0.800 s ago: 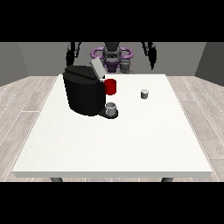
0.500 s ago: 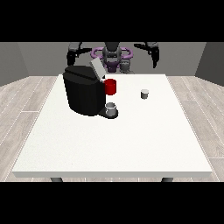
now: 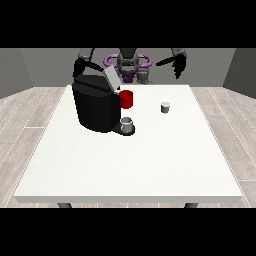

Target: Insert the coffee pod into the coffee machine and close the lid

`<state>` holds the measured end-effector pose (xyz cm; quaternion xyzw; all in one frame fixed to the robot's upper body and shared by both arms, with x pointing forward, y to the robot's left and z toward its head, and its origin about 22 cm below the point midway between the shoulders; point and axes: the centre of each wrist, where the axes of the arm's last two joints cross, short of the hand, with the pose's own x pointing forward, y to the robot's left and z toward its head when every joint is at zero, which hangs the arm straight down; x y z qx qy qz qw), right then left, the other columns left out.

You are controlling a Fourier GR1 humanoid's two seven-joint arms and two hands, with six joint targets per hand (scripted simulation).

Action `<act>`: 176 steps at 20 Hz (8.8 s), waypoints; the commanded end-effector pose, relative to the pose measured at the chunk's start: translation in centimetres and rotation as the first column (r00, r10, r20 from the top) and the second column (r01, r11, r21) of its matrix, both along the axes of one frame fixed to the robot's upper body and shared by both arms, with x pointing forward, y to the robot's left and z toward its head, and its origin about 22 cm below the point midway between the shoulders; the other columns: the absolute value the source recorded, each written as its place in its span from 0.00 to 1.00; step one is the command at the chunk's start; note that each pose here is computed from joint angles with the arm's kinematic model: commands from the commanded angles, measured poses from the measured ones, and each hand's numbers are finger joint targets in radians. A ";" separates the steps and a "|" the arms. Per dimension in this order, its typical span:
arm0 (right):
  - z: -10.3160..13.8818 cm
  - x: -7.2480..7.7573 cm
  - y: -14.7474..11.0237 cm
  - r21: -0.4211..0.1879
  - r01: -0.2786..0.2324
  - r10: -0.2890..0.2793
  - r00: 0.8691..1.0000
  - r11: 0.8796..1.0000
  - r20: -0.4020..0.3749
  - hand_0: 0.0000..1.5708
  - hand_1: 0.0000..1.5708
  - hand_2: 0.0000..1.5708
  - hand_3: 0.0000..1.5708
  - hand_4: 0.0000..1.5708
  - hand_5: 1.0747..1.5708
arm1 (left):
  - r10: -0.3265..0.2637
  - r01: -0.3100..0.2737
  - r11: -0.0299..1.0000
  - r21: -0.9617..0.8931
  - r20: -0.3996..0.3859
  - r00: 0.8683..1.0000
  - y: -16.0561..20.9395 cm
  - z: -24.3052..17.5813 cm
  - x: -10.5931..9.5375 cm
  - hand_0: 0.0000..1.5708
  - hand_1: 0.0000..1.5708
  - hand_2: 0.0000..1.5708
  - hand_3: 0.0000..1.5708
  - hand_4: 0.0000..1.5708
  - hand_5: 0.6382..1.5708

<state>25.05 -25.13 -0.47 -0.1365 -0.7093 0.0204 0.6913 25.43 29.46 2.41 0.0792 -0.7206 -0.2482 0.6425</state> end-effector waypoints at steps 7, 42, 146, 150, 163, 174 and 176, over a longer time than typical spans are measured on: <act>2.3 2.1 4.0 0.019 -0.092 0.091 0.995 0.996 0.037 0.00 0.00 0.00 0.00 0.00 1.00 | 0.065 -0.050 0.981 0.188 -0.072 0.995 4.6 3.3 5.5 0.00 0.00 0.00 0.00 0.00 1.00; 0.7 4.2 6.6 0.030 -0.207 0.207 0.978 0.978 0.004 0.00 0.00 0.00 0.00 0.00 1.00 | 0.061 0.035 0.666 0.745 -0.101 0.993 3.2 -3.4 9.8 0.56 0.56 0.64 0.52 0.18 1.00; 6.4 9.9 3.2 -0.018 -0.060 0.061 0.994 0.998 0.087 0.00 0.00 0.00 0.00 0.00 1.00 | -0.117 -0.060 0.717 0.695 0.204 0.972 -3.7 24.5 20.6 0.75 0.75 0.74 0.65 0.00 1.00; 7.8 10.4 3.9 -0.029 -0.085 0.089 0.984 0.996 0.154 0.00 0.00 0.00 0.00 0.04 1.00 | -0.103 -0.092 0.750 0.655 0.253 0.962 -2.7 26.1 20.5 0.71 0.71 0.72 0.63 0.00 1.00; 6.5 10.4 2.9 -0.057 -0.077 0.085 0.986 0.995 0.143 0.00 0.00 0.00 0.00 0.07 1.00 | -0.124 -0.143 0.759 0.636 0.356 0.926 -4.2 27.7 20.4 0.81 0.81 0.79 0.62 0.00 1.00; 9.2 10.6 4.5 -0.101 -0.098 0.115 0.977 0.990 0.177 0.00 0.00 0.00 0.00 0.10 1.00 | -0.104 -0.257 0.677 0.689 0.435 0.894 -2.7 28.5 20.1 0.00 0.00 0.44 0.35 0.00 1.00; 7.5 10.2 4.9 -0.067 -0.069 0.078 0.986 0.995 0.146 0.00 0.00 0.00 0.00 0.00 1.00 | -0.127 -0.226 0.677 0.700 0.414 0.901 -3.3 27.0 20.2 0.00 0.00 0.40 0.32 0.00 1.00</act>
